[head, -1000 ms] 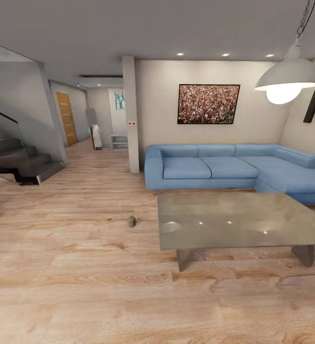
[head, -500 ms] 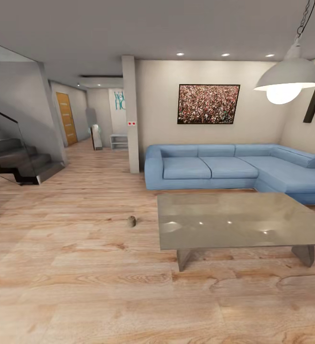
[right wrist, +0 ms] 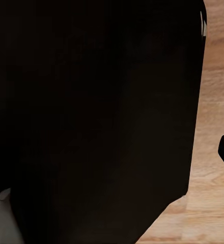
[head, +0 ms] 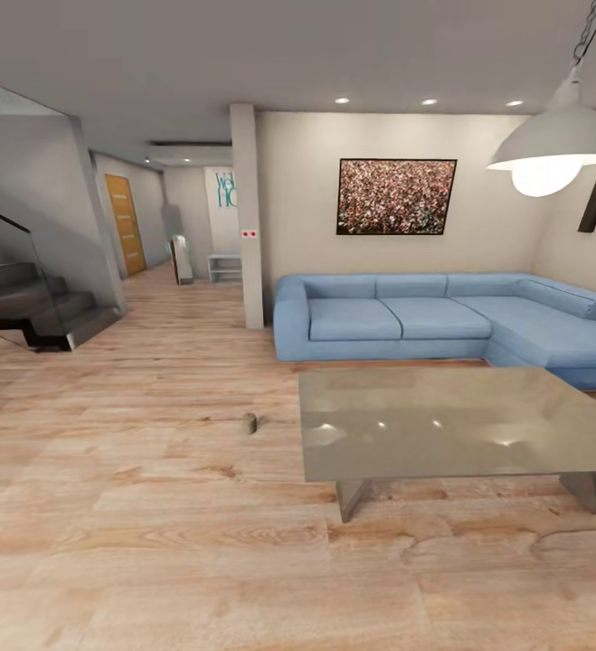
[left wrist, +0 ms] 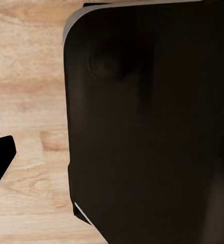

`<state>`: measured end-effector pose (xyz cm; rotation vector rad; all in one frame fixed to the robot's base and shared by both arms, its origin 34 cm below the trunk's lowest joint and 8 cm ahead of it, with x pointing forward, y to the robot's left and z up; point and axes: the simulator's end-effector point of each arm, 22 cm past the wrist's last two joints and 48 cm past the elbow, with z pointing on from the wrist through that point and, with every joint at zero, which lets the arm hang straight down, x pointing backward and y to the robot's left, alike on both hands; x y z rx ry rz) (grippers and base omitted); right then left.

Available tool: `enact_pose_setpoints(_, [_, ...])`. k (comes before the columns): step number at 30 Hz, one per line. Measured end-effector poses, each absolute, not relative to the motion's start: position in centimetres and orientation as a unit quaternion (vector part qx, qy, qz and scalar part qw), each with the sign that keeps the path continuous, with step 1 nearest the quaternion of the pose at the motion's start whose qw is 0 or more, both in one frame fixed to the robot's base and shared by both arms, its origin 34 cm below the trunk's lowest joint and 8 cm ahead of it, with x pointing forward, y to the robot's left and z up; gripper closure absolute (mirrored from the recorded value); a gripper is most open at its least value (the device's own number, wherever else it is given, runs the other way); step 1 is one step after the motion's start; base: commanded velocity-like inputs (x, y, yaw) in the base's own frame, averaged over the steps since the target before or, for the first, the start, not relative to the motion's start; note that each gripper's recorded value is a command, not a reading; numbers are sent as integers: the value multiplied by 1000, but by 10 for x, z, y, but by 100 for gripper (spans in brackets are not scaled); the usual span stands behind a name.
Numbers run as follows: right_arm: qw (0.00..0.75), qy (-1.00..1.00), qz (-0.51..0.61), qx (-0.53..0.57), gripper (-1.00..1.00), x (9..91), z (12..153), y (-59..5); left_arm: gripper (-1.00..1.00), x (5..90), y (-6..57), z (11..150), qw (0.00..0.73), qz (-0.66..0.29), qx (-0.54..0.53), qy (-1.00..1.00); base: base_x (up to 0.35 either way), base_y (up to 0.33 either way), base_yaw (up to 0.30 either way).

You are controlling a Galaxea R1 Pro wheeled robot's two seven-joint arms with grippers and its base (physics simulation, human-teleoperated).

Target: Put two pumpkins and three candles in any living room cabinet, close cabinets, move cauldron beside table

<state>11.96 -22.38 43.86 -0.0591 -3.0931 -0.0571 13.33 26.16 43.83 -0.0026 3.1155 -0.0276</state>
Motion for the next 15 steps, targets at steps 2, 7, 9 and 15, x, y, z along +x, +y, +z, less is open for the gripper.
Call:
enact_pose_setpoints(2, [24,-999,-18,-19,-100,120,439,-224,-100,134,262,438,15,-9,-1,1000,33,19,0])
enact_pose_setpoints(7, [24,-999,-19,-19,-100,119,439,-224,-100,139,263,438,25,-7,0,1000,5,3,0])
enact_pose_setpoints(9, [24,-999,-19,-19,-100,119,439,-224,-100,139,263,438,27,-6,1,1000,1,0,0])
enact_pose_setpoints(15, [24,-999,-18,-22,-100,120,439,-224,-100,140,263,439,29,-5,1,1000,0,75,-65])
